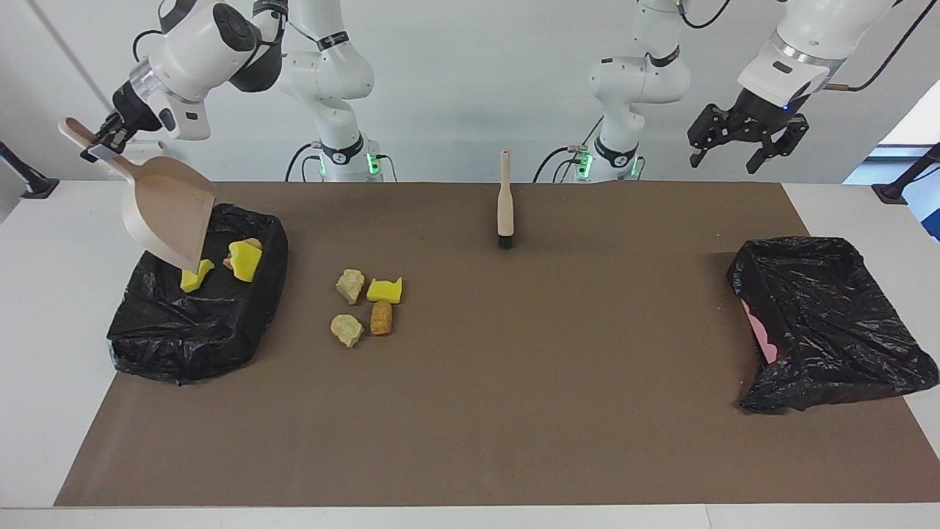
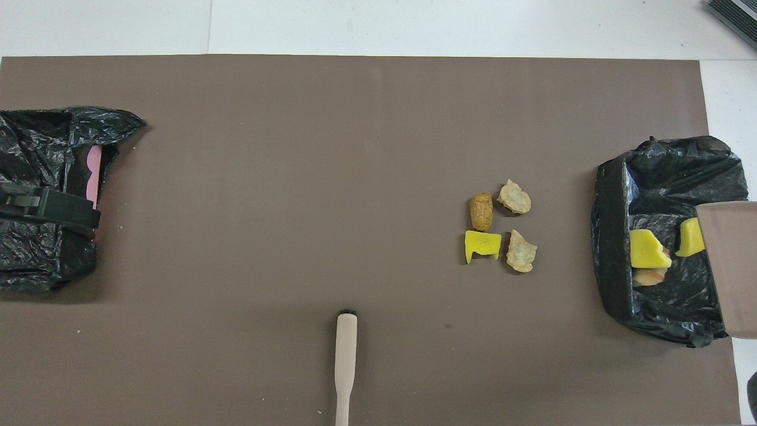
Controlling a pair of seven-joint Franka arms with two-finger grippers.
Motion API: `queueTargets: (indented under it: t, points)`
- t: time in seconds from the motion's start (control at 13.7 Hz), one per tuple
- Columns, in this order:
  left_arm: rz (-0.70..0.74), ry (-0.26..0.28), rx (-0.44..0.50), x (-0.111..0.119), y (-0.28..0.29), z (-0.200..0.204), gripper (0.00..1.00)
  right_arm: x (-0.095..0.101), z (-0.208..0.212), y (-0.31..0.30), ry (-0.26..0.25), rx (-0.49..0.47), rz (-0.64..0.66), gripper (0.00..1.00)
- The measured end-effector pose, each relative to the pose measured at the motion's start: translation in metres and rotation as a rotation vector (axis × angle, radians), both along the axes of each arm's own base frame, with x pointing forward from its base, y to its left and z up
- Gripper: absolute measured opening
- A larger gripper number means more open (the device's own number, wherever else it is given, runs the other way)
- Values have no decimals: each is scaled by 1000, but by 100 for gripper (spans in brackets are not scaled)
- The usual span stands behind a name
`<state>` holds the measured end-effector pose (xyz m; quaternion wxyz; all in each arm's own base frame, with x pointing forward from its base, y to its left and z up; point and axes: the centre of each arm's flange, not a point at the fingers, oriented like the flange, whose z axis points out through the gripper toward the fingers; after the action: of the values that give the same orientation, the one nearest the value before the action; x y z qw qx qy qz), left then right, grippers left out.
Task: Sweep and dump trash in bin
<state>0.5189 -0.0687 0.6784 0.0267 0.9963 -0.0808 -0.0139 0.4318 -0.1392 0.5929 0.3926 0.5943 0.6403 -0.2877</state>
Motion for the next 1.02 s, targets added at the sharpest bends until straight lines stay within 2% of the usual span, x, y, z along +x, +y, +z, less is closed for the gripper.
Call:
queueTargets:
  t: [0.22,0.44,0.73,1.02]
  points:
    - [1,-2,12,1,3,1,100,-4,31,-11,-101,168,-60,32]
    - [0,-2,18,2,3,3,100,-7,43,-4,-214,363,-190,32]
    - [-5,1,20,5,2,1,100,-2,28,40,-377,564,-454,32]
    - [-13,-3,21,5,-2,3,100,18,1,116,-489,682,-758,32]
